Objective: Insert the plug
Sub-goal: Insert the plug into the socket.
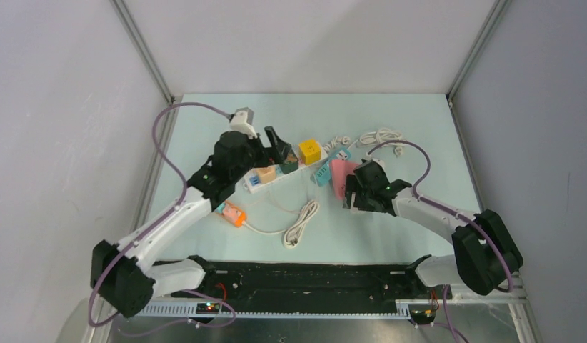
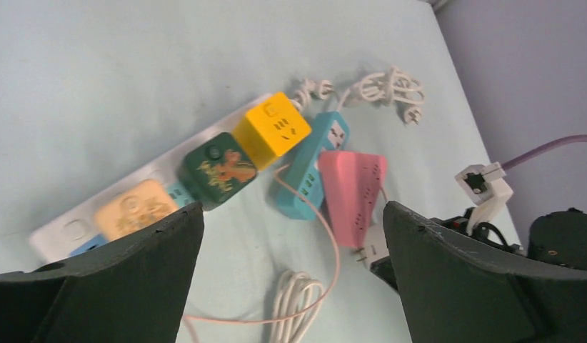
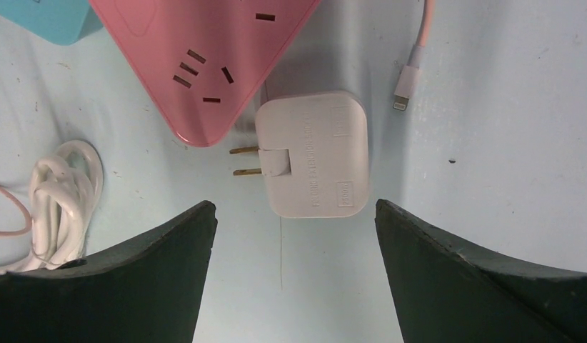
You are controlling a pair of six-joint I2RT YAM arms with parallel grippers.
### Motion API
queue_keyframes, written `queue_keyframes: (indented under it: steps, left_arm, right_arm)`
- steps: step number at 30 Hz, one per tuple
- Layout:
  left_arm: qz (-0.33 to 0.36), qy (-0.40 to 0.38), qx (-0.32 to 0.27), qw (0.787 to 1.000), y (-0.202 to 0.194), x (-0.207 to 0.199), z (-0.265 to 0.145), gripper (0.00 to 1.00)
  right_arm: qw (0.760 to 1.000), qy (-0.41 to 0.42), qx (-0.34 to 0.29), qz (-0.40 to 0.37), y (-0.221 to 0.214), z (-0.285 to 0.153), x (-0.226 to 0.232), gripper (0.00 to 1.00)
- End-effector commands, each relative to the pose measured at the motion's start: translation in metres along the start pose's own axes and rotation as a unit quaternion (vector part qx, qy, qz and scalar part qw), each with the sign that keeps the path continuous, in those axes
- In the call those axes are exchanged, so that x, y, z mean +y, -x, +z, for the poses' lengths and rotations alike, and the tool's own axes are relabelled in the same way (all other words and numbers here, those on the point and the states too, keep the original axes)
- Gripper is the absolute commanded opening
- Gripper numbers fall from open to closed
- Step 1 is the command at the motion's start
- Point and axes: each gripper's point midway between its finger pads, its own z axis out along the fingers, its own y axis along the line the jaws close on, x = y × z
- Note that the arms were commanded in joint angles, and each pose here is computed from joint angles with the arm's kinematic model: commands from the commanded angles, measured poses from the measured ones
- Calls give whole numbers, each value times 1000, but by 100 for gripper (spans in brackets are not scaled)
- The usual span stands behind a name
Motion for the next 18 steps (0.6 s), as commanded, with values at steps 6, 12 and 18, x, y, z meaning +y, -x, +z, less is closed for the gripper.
queue_keyframes:
  steps: [6,12,18]
  left_arm:
    - [174,88,4,981,-4,62,-36,100]
    - [258,88,54,961,-17,72,-16,100]
    - [331,96,102,933,-30,89,10,100]
  right_arm:
    - [998,49,-51,0,33,-21,27,85]
    - [996,69,-57,-5,40,-31,32,85]
    - [996,78,-48,-7,39,-29,32,85]
